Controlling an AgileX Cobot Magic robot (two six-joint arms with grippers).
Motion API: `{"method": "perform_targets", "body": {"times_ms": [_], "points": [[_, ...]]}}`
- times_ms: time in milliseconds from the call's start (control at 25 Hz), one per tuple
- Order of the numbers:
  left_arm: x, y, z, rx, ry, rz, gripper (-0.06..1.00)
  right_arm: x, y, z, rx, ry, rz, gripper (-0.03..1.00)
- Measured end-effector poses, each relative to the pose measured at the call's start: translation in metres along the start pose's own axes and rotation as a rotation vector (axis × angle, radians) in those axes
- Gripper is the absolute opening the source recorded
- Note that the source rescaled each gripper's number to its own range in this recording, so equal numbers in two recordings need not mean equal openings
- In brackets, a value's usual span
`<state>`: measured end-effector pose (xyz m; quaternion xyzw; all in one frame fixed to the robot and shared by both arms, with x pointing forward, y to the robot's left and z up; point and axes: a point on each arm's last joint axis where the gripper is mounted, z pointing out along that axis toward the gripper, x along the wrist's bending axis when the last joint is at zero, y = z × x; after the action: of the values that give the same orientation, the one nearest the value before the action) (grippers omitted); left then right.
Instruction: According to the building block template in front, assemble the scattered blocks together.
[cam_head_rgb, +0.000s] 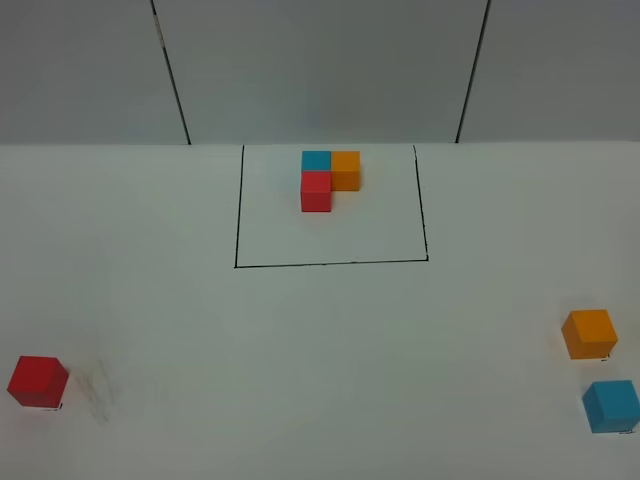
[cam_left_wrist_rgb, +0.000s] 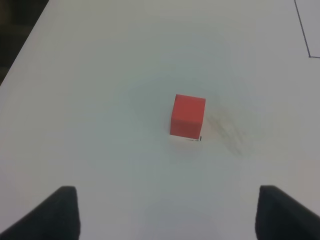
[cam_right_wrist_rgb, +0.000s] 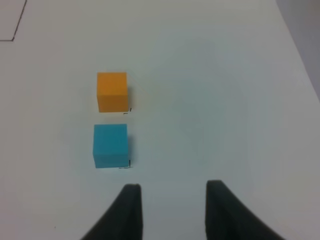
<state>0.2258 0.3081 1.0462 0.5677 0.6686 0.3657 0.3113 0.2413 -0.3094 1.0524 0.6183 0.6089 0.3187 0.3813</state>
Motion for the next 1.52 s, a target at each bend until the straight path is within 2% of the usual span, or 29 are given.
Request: {"method": "perform_targets", "body": {"times_ms": [680, 1040, 1360, 1520], "points": [[0.000, 0.001, 0.001, 0.009, 0.001, 0.001, 0.92, 0.000, 0.000, 0.000, 0.000, 0.000, 0.000, 0.00], [-0.002, 0.013, 0.019, 0.157, 0.010, -0.009, 0.92, 0.000, 0.000, 0.000, 0.000, 0.000, 0.000, 0.00], [-0.005, 0.053, 0.021, 0.157, 0.013, -0.031, 0.92, 0.000, 0.000, 0.000, 0.000, 0.000, 0.000, 0.00], [-0.002, 0.080, 0.027, 0.179, 0.060, 0.003, 0.92, 0.000, 0.000, 0.000, 0.000, 0.000, 0.000, 0.00]]}}
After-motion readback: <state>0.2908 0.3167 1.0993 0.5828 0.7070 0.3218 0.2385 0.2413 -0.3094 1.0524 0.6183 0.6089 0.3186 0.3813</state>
